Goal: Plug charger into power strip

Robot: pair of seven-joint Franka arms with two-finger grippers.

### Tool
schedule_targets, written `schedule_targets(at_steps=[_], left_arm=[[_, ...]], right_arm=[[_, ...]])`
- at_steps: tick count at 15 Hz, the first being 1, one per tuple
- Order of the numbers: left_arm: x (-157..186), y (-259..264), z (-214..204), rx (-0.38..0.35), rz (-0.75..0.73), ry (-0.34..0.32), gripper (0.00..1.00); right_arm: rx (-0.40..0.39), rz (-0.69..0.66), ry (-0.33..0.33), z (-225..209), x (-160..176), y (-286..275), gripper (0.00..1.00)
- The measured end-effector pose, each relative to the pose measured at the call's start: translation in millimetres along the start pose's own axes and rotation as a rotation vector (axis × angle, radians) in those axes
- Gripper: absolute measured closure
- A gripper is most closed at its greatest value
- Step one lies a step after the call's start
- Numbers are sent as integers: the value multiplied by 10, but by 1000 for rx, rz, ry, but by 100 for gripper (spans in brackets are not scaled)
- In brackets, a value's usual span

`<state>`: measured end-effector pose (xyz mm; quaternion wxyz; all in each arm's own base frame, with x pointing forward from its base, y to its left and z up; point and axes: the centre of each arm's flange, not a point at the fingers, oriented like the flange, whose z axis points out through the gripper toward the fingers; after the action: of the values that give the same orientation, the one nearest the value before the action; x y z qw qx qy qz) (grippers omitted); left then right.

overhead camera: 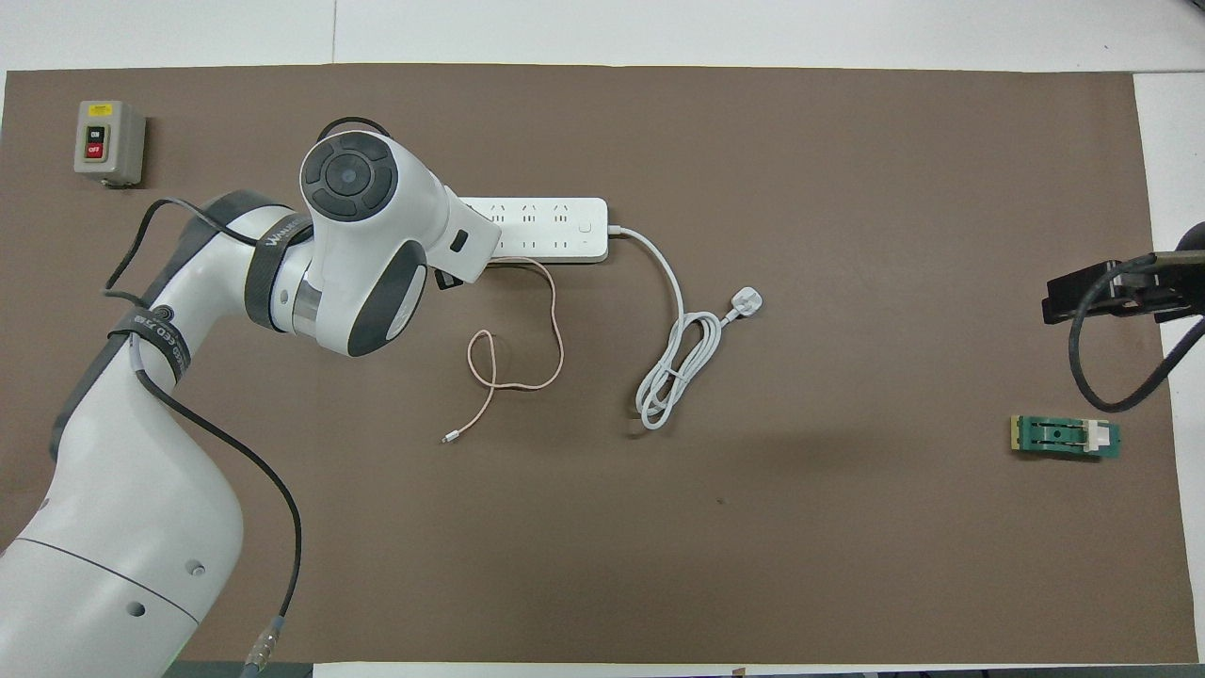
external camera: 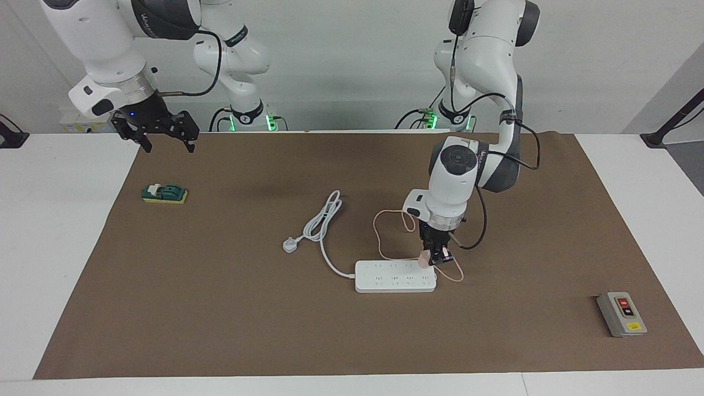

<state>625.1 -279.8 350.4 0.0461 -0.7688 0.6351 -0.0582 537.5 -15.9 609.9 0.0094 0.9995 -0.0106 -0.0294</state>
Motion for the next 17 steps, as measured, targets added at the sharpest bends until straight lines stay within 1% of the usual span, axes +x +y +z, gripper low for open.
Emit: schedule_targets(at_steps=[5,10,17], left_arm=[[4,9,4,6,9,-5,68],[99,86,3,47,90,-54,68],[100,94,8,50,87,-57,68]], right_arm=[[0,0,0,-1,-1,0,0],[0,0,0,-1,-1,0,0],[0,0,0,-1,-1,0,0]])
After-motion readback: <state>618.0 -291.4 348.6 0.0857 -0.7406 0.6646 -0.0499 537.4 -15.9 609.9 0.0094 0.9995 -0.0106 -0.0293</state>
